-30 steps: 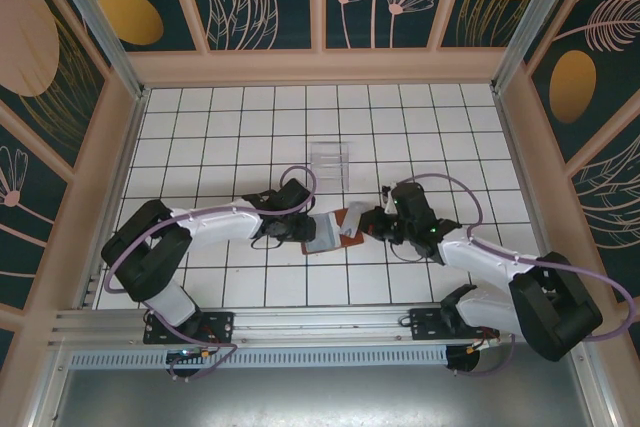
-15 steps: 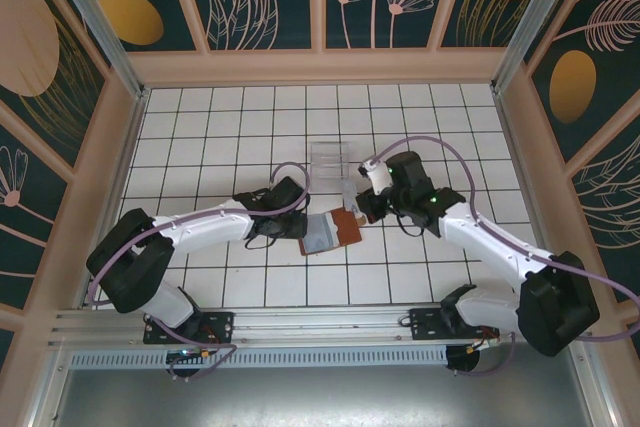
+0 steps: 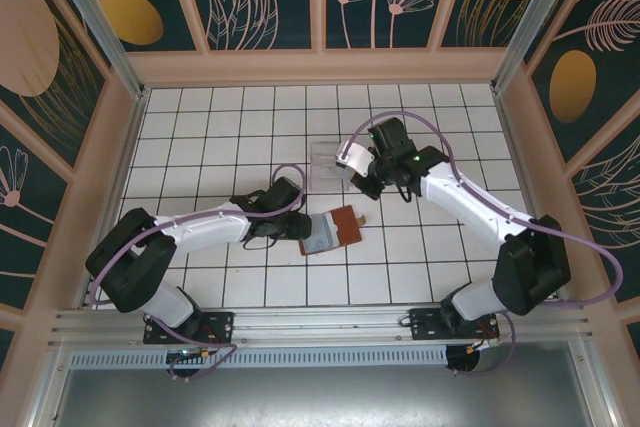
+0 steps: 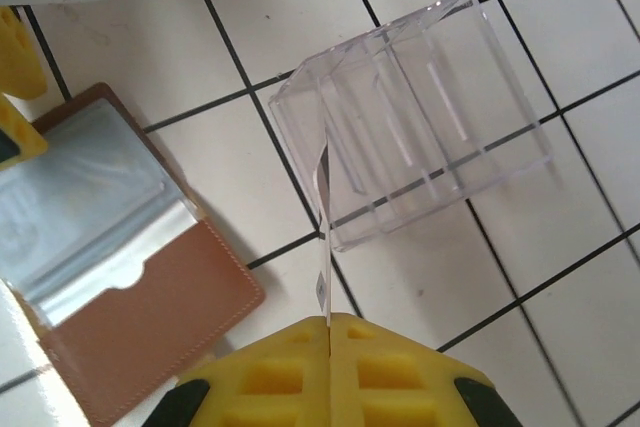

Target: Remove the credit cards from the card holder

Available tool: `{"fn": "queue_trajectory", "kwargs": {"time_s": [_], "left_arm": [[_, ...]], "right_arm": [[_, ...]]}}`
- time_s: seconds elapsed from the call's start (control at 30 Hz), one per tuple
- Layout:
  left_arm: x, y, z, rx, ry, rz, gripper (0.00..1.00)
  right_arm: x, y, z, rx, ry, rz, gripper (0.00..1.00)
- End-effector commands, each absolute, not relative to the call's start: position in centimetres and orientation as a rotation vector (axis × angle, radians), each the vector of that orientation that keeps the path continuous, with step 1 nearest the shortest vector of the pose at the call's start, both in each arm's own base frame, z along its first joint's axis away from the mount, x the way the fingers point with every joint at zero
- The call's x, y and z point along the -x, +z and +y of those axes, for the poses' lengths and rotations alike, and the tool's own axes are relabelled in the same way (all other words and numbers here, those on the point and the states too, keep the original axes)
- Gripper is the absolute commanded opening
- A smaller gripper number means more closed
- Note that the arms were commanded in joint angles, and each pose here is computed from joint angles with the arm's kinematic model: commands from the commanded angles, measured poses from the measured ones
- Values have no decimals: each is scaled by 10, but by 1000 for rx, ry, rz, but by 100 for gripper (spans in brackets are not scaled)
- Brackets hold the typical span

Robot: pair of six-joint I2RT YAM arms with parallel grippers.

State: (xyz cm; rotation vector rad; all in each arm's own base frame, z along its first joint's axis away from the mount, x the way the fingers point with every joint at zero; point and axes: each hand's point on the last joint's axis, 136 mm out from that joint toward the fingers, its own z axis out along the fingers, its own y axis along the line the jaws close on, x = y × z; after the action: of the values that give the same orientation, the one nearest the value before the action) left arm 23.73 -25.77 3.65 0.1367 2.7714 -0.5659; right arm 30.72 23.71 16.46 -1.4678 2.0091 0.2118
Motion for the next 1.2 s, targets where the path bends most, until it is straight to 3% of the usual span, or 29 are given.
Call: {"fn": "queue_trajectory", "kwargs": {"time_s": [0.0, 0.43, 0.7, 1.17], "left_arm": [[-240, 33, -268, -131, -651, 2761, 45], [-253, 43, -281, -168, -698, 2689, 44], [-256, 60, -246, -93, -513, 2650, 44], [-249, 72, -206, 84, -443, 2573, 45]], "right_arm": [[-315, 169, 231, 1574, 135, 1967, 0], [-332, 163, 253, 1674, 213, 1949, 0], [-345, 147, 269, 1851, 242, 1943, 0], [-370, 119, 275, 2008, 176, 1953, 0]]}}
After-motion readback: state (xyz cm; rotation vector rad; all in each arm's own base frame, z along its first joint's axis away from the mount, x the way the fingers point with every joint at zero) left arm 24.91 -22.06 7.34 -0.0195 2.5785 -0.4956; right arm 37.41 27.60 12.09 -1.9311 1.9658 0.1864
